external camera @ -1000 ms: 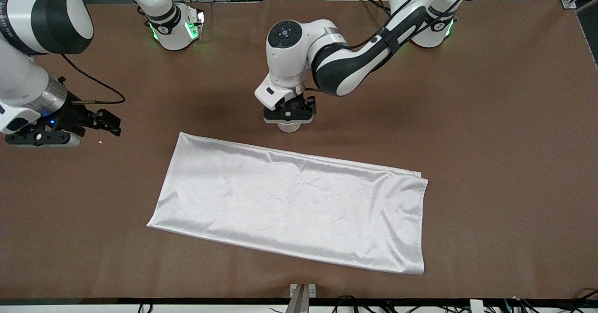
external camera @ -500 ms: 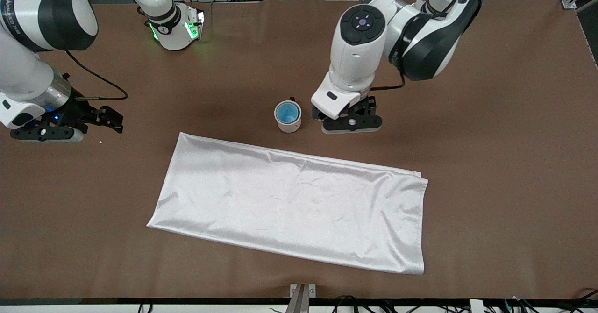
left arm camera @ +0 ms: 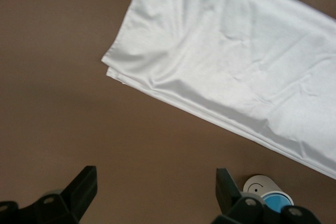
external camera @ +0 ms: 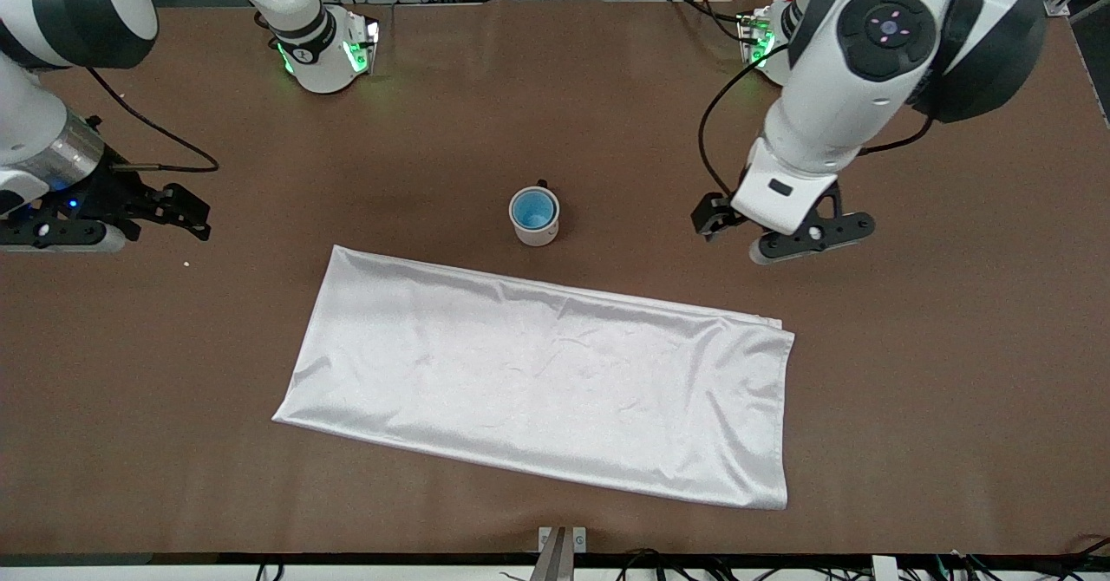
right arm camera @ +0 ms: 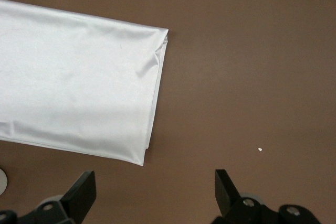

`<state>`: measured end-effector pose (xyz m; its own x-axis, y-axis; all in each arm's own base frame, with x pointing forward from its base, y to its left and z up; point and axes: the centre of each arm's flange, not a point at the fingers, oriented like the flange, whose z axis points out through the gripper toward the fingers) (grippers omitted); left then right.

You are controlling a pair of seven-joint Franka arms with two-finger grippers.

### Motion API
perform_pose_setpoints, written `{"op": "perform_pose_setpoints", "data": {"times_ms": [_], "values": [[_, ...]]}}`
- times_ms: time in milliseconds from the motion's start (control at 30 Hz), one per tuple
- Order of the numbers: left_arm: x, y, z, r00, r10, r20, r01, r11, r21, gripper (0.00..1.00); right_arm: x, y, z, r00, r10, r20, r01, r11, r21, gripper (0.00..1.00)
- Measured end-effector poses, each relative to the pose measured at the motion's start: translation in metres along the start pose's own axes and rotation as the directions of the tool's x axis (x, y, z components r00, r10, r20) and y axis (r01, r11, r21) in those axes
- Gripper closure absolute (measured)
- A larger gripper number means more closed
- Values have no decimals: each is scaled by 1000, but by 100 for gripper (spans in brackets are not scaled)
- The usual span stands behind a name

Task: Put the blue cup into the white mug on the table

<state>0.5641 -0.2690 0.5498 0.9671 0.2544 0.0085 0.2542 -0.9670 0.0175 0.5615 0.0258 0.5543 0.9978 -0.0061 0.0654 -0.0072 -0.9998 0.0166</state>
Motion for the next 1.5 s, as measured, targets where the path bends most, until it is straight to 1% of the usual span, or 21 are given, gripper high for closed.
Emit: {"op": "perform_pose_setpoints", "data": {"times_ms": [300,367,633,767,933,1033,1233,1500], "values": [[19,-57,-34,995,-101,-8,100,995,-11,0,4,1,-28,1000,1,-19,-1,1000,1,0],[21,-67,-39,995,-104,-7,104,995,-7,0,6,1,-34,1000,2,-18,-2,1000,2,0],[29,-105,-49,999,-46,13,46,999,13,0,12,1,-36,1000,1,1,-1,1000,3,0],[38,-128,-50,999,-22,42,22,1000,-7,0,12,1,-35,1000,1,11,-2,1000,3,0],[50,-166,-48,997,42,67,-41,999,-12,0,12,1,-38,1000,2,10,-2,1000,3,0],[57,-185,-46,995,58,78,-58,998,-14,0,12,1,-39,1000,2,12,-2,1000,2,0],[63,-203,-42,993,85,86,-84,996,-15,0,11,1,-45,1000,1,15,-1,1000,2,0],[66,-213,-34,990,99,101,-98,995,-12,0,5,1,-76,999,0,41,-1,1000,1,0]]}}
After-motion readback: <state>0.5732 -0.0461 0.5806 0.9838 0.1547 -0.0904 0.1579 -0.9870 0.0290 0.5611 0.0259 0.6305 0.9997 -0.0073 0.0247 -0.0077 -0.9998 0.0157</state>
